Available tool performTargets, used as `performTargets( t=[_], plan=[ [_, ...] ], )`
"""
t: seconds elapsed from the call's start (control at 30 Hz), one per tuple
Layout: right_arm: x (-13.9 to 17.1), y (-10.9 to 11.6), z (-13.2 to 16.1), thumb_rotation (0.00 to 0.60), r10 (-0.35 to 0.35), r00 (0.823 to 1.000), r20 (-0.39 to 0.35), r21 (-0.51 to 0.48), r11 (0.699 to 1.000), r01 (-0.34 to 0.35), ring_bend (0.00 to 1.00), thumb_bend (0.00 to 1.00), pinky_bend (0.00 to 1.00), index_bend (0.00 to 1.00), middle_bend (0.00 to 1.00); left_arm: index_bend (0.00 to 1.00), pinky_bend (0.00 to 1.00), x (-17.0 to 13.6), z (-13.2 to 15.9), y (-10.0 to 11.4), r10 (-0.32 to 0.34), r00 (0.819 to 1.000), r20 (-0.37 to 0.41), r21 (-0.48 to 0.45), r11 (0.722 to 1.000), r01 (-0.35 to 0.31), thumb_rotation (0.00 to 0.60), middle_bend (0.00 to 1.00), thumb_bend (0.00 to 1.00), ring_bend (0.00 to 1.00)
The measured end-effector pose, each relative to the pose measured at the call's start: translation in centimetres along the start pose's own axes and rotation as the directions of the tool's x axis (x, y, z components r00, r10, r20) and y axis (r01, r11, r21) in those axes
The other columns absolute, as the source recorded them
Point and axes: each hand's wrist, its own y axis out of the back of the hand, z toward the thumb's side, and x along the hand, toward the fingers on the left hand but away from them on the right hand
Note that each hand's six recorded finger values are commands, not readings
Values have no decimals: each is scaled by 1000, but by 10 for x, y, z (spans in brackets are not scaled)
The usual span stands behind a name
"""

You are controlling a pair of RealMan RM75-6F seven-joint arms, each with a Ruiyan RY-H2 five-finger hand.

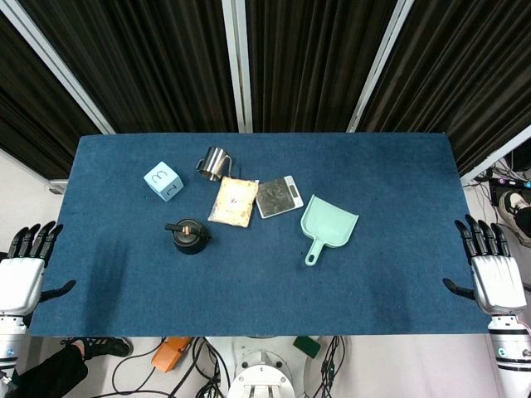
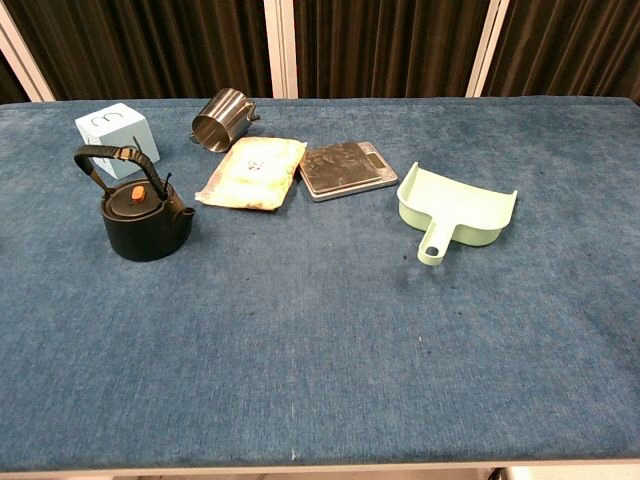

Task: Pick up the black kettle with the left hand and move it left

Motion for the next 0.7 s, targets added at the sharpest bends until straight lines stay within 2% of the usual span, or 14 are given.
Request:
performTargets(
  t=[0.23, 0.37, 0.47, 0.6, 0.7],
  plan=[
    [-2, 3, 0, 600, -9, 1000, -2, 5, 1000, 9, 0, 61, 0, 0, 0, 14, 0, 4, 4, 1, 5, 1000, 14, 12, 1000, -5, 600, 41, 103, 0],
    [-2, 9, -2, 600, -26, 1000, 1, 9, 1000, 26, 0, 61, 0, 0, 0, 48, 0, 15, 18, 8, 27, 998, 61, 36, 999, -29, 600, 41, 103, 0],
    [-1, 14, -5, 600, -42, 999, 4, 12, 999, 42, 0, 61, 0, 0, 0, 55, 0, 29, 38, 14, 38, 992, 120, 22, 999, -41, 600, 41, 103, 0],
    [2, 19, -10, 600, -54, 998, 15, 19, 998, 54, 0, 61, 0, 0, 0, 72, 0, 53, 75, 21, 41, 975, 219, 1, 999, -42, 600, 56, 103, 17],
    [3, 19, -10, 600, -54, 998, 18, 17, 998, 54, 0, 61, 0, 0, 0, 144, 0, 70, 107, 23, 37, 956, 291, -7, 999, -37, 600, 141, 102, 93]
  ],
)
